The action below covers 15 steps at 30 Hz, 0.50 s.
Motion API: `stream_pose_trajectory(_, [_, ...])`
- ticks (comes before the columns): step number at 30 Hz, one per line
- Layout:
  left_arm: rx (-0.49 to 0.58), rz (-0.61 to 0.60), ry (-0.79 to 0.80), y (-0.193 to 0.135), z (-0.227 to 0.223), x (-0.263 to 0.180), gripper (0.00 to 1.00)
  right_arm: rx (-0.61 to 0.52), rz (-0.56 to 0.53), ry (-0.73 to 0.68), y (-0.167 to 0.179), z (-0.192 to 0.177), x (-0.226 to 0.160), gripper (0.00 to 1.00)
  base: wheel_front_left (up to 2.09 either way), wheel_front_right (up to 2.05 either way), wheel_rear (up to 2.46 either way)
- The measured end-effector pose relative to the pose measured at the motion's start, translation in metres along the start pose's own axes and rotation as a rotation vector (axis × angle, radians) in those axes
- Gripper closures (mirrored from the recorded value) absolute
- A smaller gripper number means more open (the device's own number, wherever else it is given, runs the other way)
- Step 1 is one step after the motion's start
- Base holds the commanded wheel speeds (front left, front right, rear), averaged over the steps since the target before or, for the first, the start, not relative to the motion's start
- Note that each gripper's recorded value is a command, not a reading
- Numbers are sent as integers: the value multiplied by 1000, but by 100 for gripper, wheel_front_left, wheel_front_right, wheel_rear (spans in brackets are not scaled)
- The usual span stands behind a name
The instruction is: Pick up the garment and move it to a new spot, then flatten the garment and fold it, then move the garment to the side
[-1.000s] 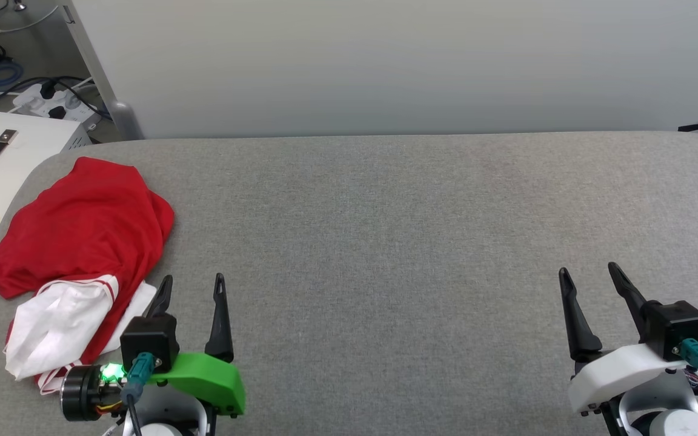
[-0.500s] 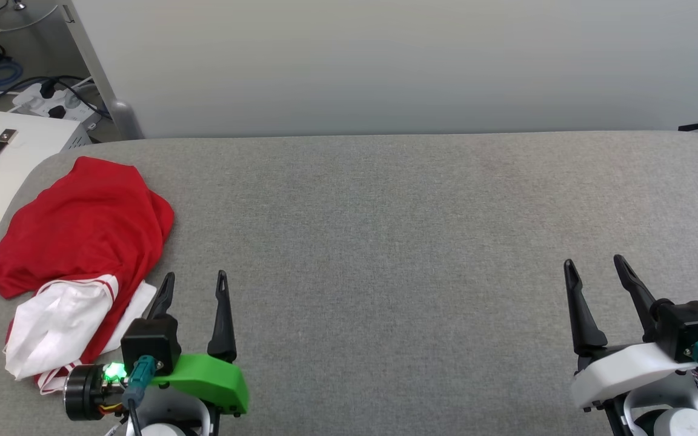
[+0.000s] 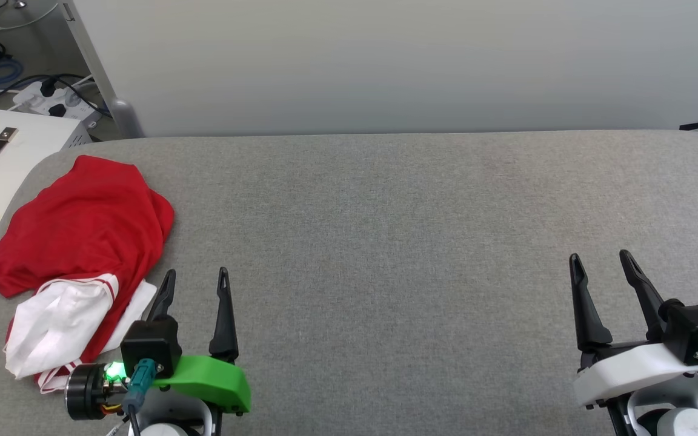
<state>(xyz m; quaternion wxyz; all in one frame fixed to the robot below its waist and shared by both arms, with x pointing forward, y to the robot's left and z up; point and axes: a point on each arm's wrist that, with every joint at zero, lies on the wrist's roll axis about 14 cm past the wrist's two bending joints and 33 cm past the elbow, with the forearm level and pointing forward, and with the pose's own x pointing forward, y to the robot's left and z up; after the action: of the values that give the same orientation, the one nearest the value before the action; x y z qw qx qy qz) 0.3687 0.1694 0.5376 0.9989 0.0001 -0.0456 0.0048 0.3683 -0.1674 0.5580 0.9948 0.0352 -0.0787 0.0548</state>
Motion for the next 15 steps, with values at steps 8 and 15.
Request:
stream_pose_trajectory(8, [-9, 2, -16, 0, 2, 0, 0, 18, -3, -13, -1, 1, -1, 0, 0, 0, 0])
stream_pose_trajectory(15, [-21, 1, -31, -1, 4, 0, 0, 34, -8, -25, -2, 2, -3, 0, 0, 0, 0])
